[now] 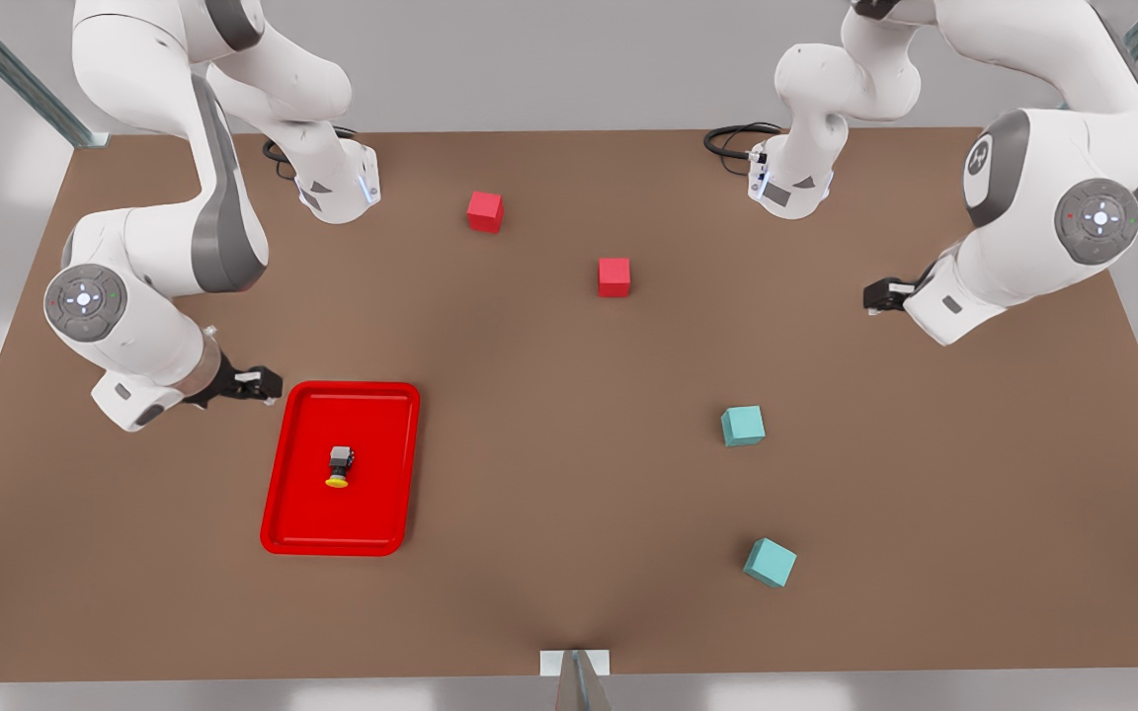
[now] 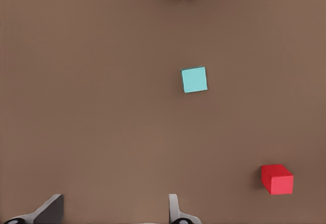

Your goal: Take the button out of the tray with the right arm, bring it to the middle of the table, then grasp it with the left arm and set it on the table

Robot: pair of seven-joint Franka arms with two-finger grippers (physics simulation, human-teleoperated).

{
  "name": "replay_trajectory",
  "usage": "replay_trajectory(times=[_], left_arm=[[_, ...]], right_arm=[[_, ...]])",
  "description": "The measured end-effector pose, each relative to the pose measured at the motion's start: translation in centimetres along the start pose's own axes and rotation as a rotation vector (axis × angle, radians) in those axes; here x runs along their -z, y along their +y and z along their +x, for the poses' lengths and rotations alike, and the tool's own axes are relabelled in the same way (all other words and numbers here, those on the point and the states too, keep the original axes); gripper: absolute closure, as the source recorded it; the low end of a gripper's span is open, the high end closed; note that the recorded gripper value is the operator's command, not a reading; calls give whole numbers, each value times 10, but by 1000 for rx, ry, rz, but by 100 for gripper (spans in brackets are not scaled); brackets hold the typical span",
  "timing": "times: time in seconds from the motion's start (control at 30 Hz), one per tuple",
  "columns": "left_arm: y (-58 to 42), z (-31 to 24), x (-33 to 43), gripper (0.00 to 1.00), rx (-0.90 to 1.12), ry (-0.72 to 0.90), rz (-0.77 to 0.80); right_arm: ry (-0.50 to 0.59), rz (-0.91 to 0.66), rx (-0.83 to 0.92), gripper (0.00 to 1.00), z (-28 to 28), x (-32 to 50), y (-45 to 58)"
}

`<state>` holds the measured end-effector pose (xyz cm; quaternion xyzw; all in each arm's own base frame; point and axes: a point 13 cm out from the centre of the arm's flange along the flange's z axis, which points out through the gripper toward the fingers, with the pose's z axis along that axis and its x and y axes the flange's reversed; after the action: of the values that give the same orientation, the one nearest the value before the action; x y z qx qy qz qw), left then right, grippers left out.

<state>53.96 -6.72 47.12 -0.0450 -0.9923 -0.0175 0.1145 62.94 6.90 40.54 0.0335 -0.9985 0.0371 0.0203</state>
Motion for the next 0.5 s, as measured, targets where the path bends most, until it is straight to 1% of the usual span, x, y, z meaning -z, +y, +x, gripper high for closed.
replay_trajectory(times=[0.17, 0.23, 0.3, 0.4, 0.5], left_arm=[[3, -10, -1, 0, 0, -24, -15], [4, -13, -4, 0, -1, -25, -18], [3, -15, -5, 0, -4, -27, -21], [1, -17, -6, 0, -8, -29, -24], [2, -19, -9, 0, -9, -26, -26]], right_arm=[[3, 8, 7, 0, -4, -11, 1], [5, 5, -2, 0, -6, -13, -15], [60, -18, -16, 0, -8, -44, -33], [126, -115, -43, 0, -14, -93, -35], [158, -96, 9, 0, -23, -142, -2]])
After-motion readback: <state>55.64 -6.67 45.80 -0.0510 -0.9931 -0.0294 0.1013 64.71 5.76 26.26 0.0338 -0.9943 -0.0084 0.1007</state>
